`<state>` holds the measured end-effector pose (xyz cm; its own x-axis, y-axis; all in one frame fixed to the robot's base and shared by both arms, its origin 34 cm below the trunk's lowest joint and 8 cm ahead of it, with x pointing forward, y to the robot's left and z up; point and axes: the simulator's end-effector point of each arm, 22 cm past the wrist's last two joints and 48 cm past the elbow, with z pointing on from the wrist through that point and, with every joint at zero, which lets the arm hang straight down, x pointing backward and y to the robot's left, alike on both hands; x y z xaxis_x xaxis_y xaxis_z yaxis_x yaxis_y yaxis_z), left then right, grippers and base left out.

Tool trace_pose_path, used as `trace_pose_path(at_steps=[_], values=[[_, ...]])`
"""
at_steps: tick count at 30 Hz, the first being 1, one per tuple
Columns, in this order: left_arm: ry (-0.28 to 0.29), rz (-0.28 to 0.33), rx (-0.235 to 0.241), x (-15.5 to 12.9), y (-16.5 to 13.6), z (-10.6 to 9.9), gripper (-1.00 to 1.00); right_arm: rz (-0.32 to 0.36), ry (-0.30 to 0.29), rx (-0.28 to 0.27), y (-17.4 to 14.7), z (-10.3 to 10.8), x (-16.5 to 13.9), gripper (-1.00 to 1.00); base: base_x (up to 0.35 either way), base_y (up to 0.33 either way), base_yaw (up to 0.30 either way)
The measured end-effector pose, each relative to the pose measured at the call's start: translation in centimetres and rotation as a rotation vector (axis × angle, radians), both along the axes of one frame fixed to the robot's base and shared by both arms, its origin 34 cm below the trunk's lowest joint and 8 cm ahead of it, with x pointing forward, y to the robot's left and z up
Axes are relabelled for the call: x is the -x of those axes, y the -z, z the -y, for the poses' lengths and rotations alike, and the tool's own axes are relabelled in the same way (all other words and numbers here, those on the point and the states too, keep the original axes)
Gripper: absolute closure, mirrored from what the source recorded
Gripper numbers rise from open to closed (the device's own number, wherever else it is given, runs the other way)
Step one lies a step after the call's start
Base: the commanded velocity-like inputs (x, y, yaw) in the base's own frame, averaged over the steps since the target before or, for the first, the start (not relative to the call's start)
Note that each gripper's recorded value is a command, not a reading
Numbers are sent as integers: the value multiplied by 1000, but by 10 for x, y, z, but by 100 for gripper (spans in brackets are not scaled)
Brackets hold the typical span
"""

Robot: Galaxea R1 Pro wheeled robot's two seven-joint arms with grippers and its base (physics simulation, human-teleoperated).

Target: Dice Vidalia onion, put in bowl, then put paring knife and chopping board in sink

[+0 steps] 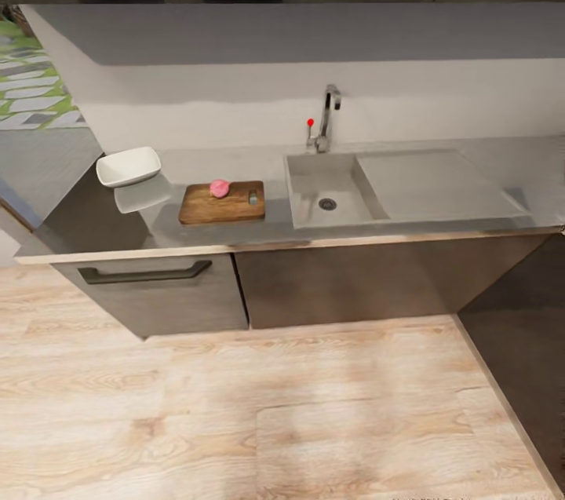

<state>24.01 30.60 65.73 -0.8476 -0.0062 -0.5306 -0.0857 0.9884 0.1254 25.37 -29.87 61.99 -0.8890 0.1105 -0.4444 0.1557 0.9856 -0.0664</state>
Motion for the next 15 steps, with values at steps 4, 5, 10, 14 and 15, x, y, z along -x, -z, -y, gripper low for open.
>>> trace_pose_path(at_steps=[4,5,10,14,15], values=[[1,3,-1,-1,0,0,-100,5,0,0,-1,0,-2,-100,0,0,-197],[1,4,0,-1,-1,0,-100,6,0,0,-1,0,-2,-100,0,0,-197],[-1,9,3,-3,-1,3,-100,13,0,0,-2,0,-5,-100,0,0,-197],[-2,10,3,-3,-1,3,-100,18,0,0,-3,0,-7,-100,0,0,-197],[-2,11,3,-3,-1,3,-100,19,1,0,-3,0,-7,-100,0,0,-197]])
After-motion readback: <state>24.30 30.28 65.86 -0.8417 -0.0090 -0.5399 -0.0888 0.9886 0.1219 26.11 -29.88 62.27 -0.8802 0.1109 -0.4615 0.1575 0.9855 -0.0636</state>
